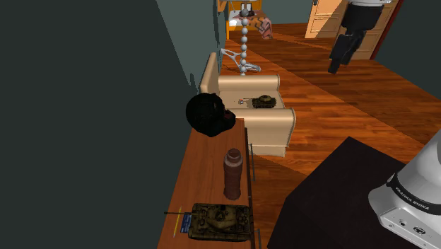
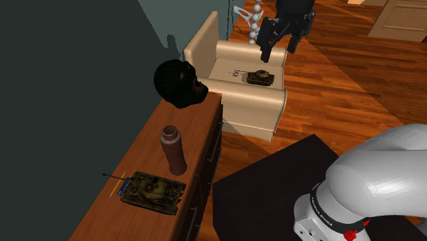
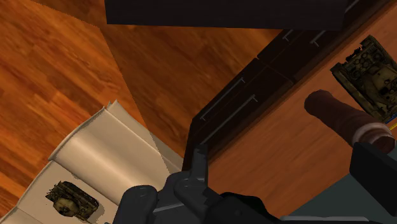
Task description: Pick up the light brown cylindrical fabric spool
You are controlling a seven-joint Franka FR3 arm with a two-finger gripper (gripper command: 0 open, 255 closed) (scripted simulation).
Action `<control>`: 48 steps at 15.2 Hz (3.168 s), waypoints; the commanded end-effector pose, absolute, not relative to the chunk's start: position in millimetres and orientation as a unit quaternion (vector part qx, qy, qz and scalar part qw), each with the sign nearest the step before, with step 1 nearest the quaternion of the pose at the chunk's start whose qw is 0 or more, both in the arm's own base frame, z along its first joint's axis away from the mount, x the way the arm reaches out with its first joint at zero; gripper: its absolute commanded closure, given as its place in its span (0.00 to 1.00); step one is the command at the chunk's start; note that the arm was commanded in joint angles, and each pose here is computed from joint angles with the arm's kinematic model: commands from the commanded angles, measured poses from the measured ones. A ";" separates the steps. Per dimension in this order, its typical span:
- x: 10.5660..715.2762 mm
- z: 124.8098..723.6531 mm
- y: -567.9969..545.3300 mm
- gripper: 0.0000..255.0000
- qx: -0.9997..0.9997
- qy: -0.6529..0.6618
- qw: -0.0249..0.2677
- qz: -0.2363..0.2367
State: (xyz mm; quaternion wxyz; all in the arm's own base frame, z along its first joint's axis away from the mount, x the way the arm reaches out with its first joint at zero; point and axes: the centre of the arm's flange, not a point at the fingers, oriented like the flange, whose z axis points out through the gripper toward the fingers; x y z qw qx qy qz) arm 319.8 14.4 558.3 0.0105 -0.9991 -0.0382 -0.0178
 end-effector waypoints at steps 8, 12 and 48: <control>340.3 498.4 77.5 0.00 -0.999 -0.028 0.019 -0.036; 353.6 465.1 113.8 0.00 -0.998 -0.023 0.023 -0.047; 439.8 262.9 304.8 1.00 -0.994 0.006 0.047 -0.101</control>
